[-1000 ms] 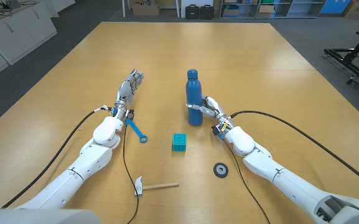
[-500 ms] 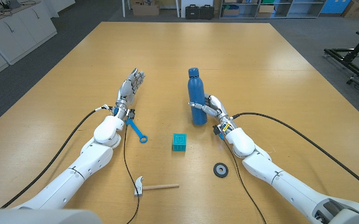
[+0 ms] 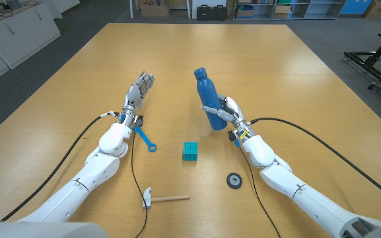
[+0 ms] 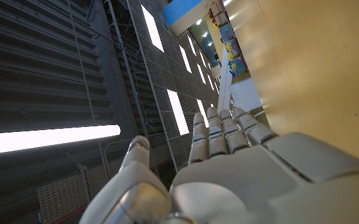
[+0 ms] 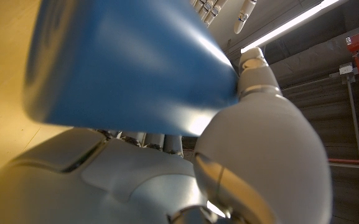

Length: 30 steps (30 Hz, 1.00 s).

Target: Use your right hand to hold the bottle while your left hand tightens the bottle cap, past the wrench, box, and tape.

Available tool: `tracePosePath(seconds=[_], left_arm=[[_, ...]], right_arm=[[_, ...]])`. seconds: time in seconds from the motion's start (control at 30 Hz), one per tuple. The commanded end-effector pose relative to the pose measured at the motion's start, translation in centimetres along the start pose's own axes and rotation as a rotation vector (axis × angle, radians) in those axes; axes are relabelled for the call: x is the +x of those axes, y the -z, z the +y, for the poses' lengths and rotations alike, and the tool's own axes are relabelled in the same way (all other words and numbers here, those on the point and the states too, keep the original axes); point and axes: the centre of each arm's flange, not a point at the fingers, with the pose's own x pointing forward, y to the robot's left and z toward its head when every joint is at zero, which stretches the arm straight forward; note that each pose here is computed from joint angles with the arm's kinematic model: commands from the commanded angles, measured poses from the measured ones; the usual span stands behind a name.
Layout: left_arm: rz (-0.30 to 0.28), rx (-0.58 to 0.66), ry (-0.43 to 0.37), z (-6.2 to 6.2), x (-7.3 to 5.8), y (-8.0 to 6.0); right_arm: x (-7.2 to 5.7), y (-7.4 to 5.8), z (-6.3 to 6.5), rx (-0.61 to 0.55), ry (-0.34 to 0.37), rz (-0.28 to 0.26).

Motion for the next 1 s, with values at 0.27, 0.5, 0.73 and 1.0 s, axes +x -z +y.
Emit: tracePosePath(seconds=[0.27, 0.5, 0.73, 1.0], left_arm=[[-0.05, 0.015, 0.022, -0.1, -0.9, -1.7], [-0.065, 0.016, 0.024, -0.1, -1.1, -2.0], [-0.092, 0.013, 0.014, -0.2, -1.1, -2.4], [-0.151, 0.037, 0.0, -0.9, -0.5, -3.1]], right_arm=[[-0.4, -3.1, 0.2, 0.008, -0.024, -0.041], [-0.5, -3.7, 0.0, 0.028, -0.034, -0.051], [-0.6, -4.3, -0.3, 0.014, -0.044, -0.05], [-0.7, -4.4, -0.4, 0.001, -0.105, -0.02]])
